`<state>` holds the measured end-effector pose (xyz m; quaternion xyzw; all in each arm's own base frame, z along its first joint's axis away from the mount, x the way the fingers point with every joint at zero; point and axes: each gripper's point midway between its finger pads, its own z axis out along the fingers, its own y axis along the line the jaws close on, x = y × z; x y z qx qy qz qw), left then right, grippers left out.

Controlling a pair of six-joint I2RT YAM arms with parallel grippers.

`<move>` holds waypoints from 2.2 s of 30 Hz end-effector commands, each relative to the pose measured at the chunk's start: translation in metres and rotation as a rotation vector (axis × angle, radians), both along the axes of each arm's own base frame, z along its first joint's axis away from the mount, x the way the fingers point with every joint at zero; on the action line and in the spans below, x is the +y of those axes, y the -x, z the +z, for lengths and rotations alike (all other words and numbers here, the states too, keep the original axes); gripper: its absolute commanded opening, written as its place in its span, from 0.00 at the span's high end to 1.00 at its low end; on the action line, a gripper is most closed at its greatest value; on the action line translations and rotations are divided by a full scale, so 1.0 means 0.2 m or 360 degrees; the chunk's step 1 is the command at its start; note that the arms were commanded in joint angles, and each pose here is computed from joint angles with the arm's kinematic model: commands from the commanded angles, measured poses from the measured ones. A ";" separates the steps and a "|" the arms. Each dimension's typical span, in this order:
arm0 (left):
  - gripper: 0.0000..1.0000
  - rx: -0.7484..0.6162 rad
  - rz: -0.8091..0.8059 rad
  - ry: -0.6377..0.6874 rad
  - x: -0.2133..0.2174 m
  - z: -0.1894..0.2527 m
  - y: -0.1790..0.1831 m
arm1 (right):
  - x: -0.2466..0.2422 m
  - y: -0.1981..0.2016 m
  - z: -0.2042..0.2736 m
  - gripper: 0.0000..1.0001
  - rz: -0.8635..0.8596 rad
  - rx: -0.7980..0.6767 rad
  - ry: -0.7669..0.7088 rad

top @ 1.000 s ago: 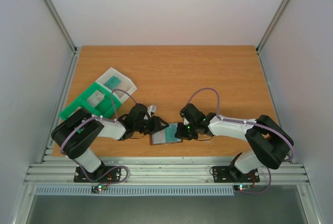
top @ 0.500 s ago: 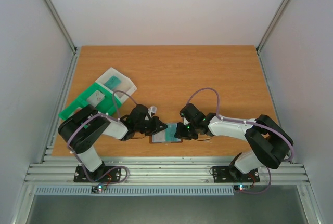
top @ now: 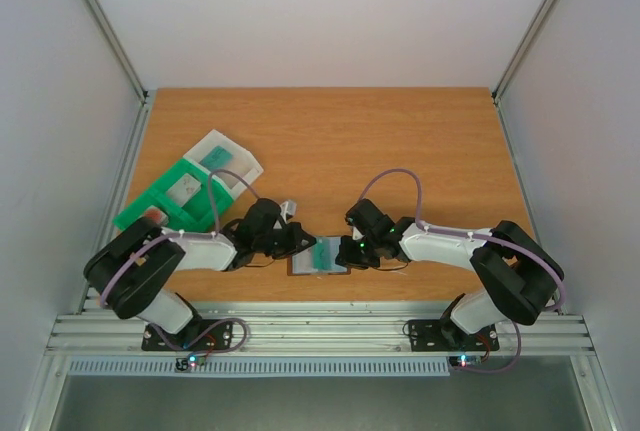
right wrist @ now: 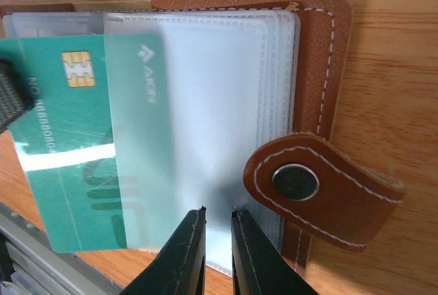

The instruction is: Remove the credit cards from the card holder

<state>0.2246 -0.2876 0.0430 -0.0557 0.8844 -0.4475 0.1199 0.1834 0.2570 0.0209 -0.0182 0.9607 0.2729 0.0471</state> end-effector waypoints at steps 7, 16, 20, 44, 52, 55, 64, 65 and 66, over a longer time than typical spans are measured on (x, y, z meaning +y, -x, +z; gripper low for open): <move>1.00 -0.0140 0.0086 -0.0234 0.14 0.10 -0.02 | -0.02 0.00 -0.01 0.85 0.0018 -0.0021 0.0051; 1.00 -0.0256 0.0163 -0.0164 0.18 0.32 -0.03 | 0.10 0.00 0.26 0.81 0.0078 -0.0171 -0.0305; 1.00 -0.0313 0.0183 -0.0096 0.20 0.45 -0.01 | 0.14 0.01 0.44 0.77 0.0090 -0.0249 -0.0488; 1.00 -0.0585 0.0219 0.0588 0.19 0.89 0.09 | 0.31 0.09 0.81 0.54 0.0232 -0.0334 -0.1303; 1.00 -0.0587 0.0161 0.0658 0.17 0.90 0.12 | 0.28 0.13 0.85 0.94 0.0308 -0.0396 -0.1262; 0.89 -0.0581 0.0038 0.0611 0.15 0.91 0.18 | 0.24 0.18 0.86 0.99 0.0386 -0.0447 -0.1220; 0.72 -0.0630 -0.0511 0.0351 0.18 0.97 0.47 | 0.09 0.48 0.98 0.99 0.0780 -0.0503 -0.1259; 0.71 -0.0635 -0.0564 0.0373 0.18 0.99 0.51 | 0.08 0.51 0.99 0.99 0.0811 -0.0502 -0.1242; 0.69 -0.0642 -0.0613 0.0402 0.18 1.01 0.54 | 0.06 0.53 1.01 0.99 0.0840 -0.0509 -0.1227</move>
